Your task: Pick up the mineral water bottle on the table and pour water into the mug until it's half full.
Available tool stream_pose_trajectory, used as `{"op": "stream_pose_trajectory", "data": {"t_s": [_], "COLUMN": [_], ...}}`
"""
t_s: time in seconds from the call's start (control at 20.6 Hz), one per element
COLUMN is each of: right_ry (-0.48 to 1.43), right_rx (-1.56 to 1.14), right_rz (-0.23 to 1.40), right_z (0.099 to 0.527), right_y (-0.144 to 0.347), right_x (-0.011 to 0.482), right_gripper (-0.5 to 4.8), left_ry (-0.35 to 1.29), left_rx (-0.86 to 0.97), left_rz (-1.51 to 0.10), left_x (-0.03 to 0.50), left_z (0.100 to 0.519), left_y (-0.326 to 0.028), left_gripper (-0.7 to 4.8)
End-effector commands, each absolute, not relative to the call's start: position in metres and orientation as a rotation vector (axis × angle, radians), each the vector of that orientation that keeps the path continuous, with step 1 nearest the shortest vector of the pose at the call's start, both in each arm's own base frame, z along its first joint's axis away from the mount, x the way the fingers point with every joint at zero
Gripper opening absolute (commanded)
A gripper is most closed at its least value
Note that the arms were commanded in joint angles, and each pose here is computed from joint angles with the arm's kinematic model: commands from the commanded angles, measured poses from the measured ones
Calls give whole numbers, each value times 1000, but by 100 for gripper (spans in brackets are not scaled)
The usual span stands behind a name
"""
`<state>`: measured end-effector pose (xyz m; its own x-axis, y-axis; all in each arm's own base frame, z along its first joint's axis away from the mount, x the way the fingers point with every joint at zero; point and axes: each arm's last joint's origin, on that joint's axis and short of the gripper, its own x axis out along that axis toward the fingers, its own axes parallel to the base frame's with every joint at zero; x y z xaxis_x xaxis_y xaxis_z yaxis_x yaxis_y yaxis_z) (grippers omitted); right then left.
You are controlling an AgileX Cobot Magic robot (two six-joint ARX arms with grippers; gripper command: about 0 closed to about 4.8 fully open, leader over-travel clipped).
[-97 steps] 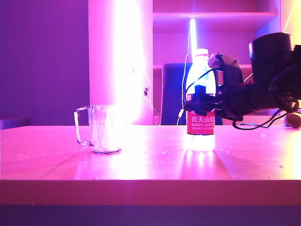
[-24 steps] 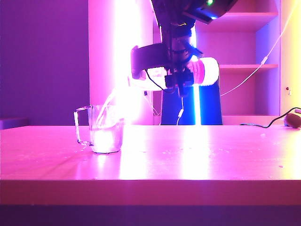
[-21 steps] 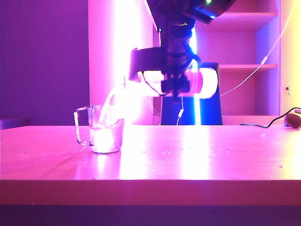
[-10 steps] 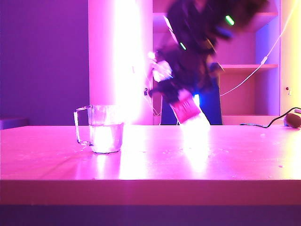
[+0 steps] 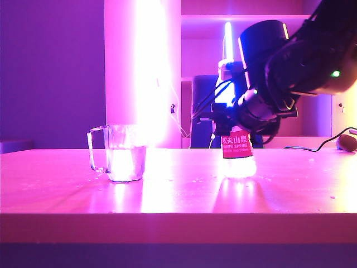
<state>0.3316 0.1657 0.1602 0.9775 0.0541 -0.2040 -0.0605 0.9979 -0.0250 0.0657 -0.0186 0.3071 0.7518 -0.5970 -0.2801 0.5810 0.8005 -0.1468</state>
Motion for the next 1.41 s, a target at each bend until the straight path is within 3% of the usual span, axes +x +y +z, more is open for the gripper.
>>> {"op": "stream_pose_trajectory", "data": {"t_s": [0.05,0.1,0.15,0.19,0.24,0.49,0.73,1.02,1.07,1.12,1.16,1.31,1.41], "right_ry": [195,199,205,207,205,202,227,113,103,71,58,-2,-52], "right_rx": [-27,-30,-32,-33,-32,-29,17,95,102,125,135,191,241], "right_rz": [14,13,19,21,23,29,89,228,246,283,298,400,450], "right_z": [157,156,155,156,157,171,194,221,223,229,232,252,266], "right_y": [162,161,159,157,155,143,140,139,139,138,137,133,125], "right_x": [325,324,319,316,311,285,237,174,168,155,150,125,106], "right_gripper": [287,308,410,461,479,479,479,479,440,297,248,18,-8], "left_ry": [310,310,310,309,305,274,-37,-252,-277,-310,-311,-251,-198], "left_rx": [-48,-48,-47,-47,-44,0,-8,-19,-20,-24,-26,-9,-5], "left_rz": [-647,-647,-647,-647,-638,-425,-261,-181,-164,-129,-115,-78,-78], "left_x": [66,66,66,66,66,70,65,18,11,3,4,16,30], "left_z": [309,309,309,309,309,312,341,343,341,335,332,318,301], "left_y": [-19,-19,-19,-19,-19,-13,-9,-5,-4,-3,-2,-2,-2], "left_gripper": [-6,-5,-5,-5,-5,-6,-5,-5,-5,-5,-5,-5,-6]}}
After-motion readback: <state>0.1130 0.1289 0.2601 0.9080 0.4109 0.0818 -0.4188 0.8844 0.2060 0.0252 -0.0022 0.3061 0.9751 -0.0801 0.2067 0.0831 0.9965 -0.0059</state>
